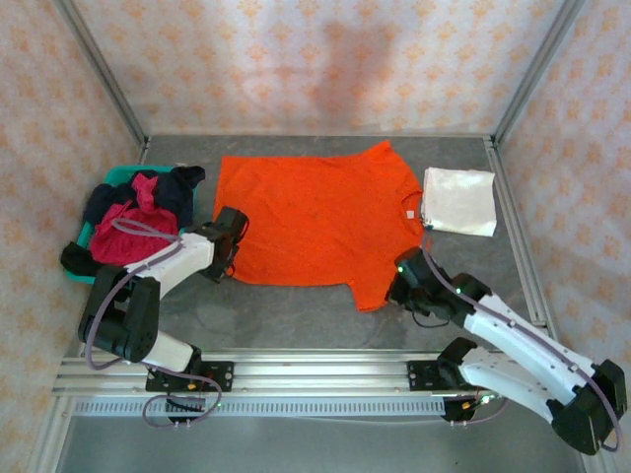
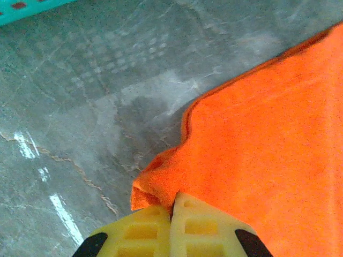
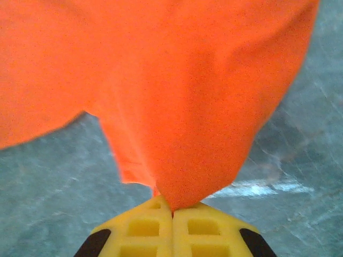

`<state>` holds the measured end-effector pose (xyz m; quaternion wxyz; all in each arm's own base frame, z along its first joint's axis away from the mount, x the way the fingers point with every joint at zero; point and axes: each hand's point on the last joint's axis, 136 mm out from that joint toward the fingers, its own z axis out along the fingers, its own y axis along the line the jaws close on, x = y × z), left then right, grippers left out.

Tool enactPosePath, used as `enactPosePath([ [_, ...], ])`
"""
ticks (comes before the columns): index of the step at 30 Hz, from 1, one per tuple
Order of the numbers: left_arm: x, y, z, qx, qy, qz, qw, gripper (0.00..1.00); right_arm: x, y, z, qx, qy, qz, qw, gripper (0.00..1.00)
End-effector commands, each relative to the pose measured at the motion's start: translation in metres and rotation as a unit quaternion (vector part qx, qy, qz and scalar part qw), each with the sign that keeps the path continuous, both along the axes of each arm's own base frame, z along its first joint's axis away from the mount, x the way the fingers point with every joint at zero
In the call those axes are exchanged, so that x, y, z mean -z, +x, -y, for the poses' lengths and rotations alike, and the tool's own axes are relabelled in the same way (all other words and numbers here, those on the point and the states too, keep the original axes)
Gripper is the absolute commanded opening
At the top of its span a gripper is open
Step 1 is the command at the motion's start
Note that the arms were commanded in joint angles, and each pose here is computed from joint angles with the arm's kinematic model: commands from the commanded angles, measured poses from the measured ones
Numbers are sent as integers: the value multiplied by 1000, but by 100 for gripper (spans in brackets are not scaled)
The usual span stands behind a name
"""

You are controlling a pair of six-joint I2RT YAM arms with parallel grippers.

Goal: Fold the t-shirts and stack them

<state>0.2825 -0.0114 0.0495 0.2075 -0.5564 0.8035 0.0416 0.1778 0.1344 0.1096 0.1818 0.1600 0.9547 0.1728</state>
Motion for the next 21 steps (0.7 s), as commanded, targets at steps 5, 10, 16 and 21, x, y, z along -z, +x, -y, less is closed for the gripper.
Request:
enactPosePath([
  [5,-25,9,-6,13,39,-12,999,0,-23,59,-1,-16,-40,32,999,0],
  [10,-25,12,-6,-3,25,-9,1000,0,-35,87,2,-7,-12,35,999,0],
  [16,-34,18,-9,-13,19,0,1000,0,-46,101,-9,-27,20,38,999,0],
  [21,-37,21,-12,-24,15,0,1000,0,-51,114,-7,-26,16,45,999,0],
])
